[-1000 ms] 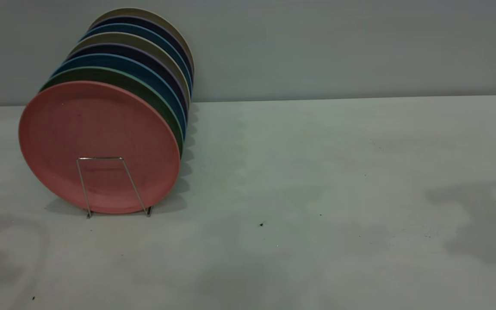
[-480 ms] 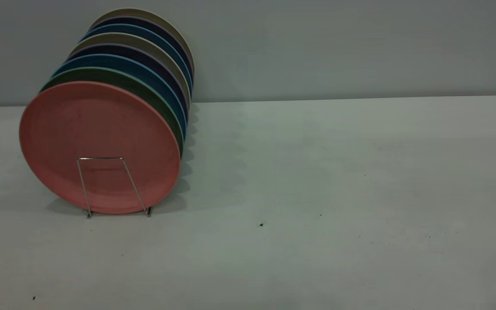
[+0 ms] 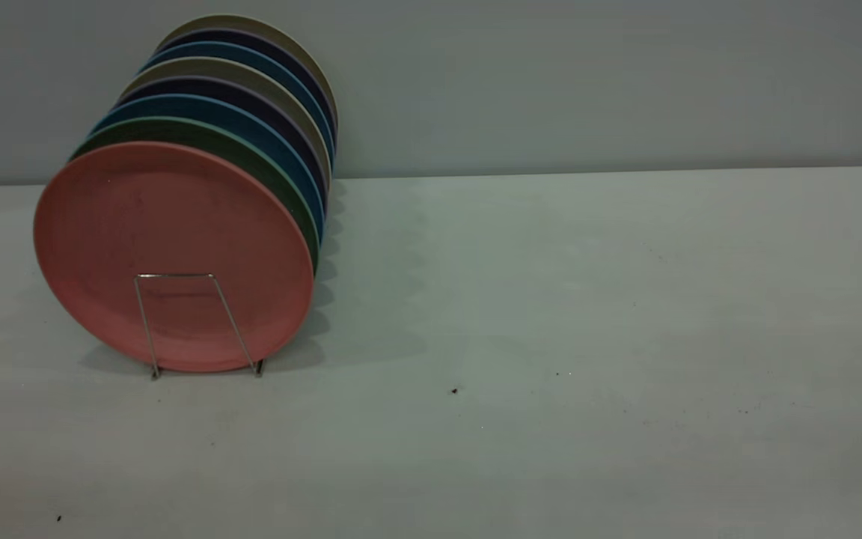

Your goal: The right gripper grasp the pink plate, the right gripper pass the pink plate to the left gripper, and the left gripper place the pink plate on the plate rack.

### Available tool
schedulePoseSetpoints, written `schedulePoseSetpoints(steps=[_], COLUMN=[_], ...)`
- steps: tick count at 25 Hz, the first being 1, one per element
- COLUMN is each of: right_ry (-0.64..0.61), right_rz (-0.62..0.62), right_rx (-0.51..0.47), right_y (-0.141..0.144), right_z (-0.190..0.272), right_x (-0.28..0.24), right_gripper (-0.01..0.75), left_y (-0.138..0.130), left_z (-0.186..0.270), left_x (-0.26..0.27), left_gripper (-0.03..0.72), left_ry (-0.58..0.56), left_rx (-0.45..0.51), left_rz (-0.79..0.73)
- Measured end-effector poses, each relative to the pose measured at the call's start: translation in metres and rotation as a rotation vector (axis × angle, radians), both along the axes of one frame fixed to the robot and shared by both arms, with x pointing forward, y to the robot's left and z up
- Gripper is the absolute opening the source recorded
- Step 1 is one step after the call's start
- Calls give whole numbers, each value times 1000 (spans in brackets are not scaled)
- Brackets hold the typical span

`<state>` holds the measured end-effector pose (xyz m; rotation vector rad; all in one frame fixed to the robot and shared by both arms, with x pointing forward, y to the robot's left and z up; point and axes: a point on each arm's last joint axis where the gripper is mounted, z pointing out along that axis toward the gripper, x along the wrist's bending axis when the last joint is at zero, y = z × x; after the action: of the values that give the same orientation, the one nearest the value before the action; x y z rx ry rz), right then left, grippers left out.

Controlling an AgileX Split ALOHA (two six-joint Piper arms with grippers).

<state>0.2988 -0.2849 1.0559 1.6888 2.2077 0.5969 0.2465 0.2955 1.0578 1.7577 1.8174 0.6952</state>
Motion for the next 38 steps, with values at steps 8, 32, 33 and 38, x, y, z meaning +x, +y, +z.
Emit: schedulePoseSetpoints(steps=[8,32,33,38], right_ry=[-199,-344,-344,-356], right_rz=[12,7,7,7], right_rx=[-14,-11,-11,-11], right_y=[-2,-3,-3,-3], right_z=[-15,-15,-15,-15], right_x=[-30,-45,-45,-46], right_gripper=[442,441,441,441], left_y=[-3,-1,-1,-1], left_z=[-16,-25,-25,-25], left_x=[-20,-17,-17,-17], left_gripper=[361,360,360,360], left_ry=[-90,-95,-95,-95], left_rx=[13,37,37,37], left_rz=[-1,-151,-151,-151])
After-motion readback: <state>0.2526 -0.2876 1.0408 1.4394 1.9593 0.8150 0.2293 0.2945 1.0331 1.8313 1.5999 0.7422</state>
